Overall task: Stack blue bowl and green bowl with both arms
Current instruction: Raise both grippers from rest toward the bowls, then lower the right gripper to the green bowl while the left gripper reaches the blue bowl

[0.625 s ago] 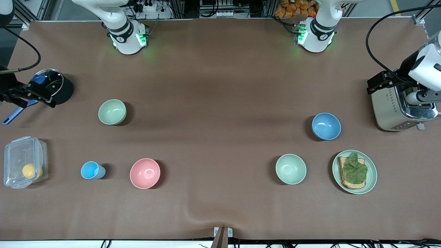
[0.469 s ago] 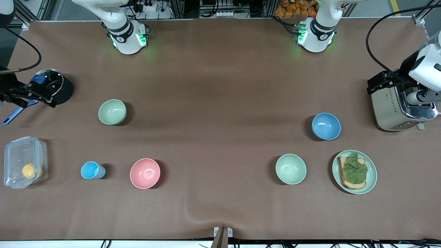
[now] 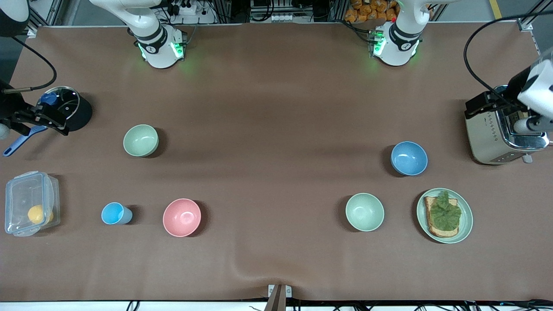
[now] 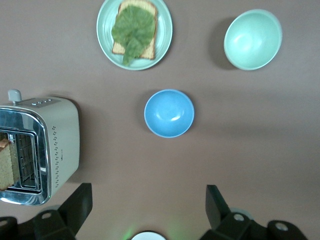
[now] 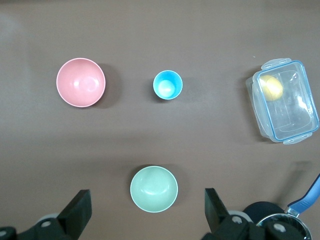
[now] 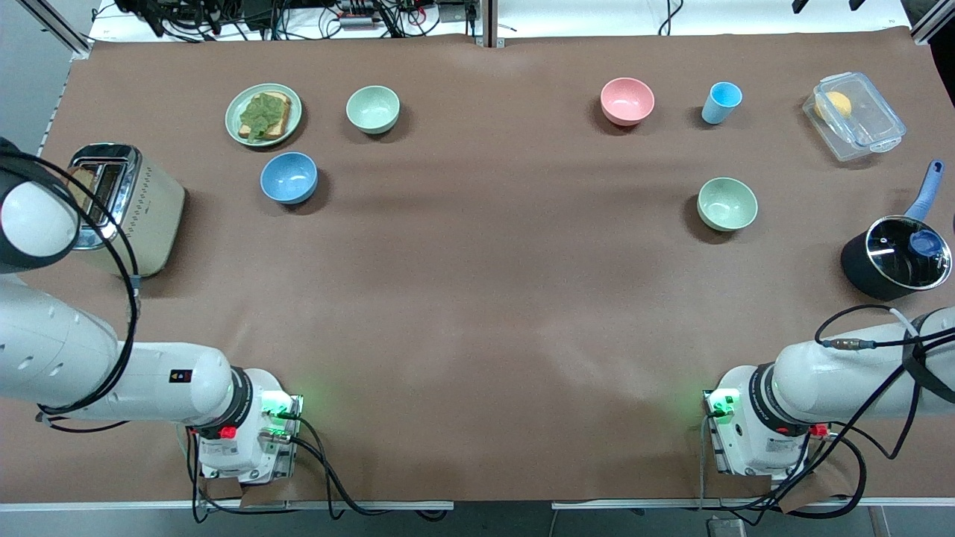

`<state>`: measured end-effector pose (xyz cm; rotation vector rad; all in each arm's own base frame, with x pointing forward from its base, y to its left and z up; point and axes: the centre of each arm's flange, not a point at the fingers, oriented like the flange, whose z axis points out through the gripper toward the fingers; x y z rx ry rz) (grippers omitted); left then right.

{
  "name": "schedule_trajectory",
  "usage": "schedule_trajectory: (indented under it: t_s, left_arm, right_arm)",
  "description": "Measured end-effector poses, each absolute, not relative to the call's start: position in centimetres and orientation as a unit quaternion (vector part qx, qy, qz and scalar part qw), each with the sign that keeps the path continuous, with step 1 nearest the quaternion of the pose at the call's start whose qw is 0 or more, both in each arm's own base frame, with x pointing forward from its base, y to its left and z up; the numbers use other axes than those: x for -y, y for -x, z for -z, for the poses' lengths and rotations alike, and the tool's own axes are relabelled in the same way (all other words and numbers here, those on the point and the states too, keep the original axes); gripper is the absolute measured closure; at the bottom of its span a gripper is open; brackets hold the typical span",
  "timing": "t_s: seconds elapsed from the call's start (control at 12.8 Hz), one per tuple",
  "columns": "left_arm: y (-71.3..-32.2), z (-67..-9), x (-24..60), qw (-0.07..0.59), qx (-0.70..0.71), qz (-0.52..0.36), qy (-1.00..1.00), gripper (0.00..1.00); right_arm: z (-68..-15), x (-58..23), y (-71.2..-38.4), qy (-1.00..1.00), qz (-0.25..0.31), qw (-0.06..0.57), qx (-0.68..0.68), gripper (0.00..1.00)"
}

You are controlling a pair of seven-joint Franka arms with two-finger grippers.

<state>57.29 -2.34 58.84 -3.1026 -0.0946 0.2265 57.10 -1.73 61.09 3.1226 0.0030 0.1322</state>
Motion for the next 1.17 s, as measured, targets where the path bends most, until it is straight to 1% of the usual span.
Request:
schedule_trajectory:
  t_s: [0.23,0.39,0.55,0.7,0.94,1.17]
  left_arm:
    - [-60.2,-50.3,-1.6,0.010,0.044,-0.115,0.992,0.00]
    - [-60.6,-46.6,-1.8,0.009,0.044,-0.123,0.991,0.00]
    - [-60.4,-44.0,-1.6,0.008,0.042,-0.122,0.992,0.00]
    - [-59.9,-39.8,-1.8,0.009,0.043,-0.107,0.993,0.00]
    - [-58.0,-32.9,-1.8,0.016,0.035,-0.085,0.996,0.00]
    - [-55.9,-28.2,-1.6,0.015,0.032,-0.082,0.996,0.00]
  right_arm:
    - [-59.6,1.8,-57.4,-1.000,-0.026,0.008,0.000,0.00]
    - [-56.3,2.0,-57.6,-1.000,0.002,0.007,0.001,0.00]
    - [-51.9,2.7,-57.4,-1.000,0.027,0.006,0.001,0.00]
    - [-47.5,3.0,-56.7,-0.999,0.041,0.005,-0.014,0.00]
    - [-42.1,3.5,-55.4,-0.998,0.045,0.003,-0.039,0.00]
    - [-37.1,4.4,-53.6,-0.997,0.041,0.001,-0.065,0.00]
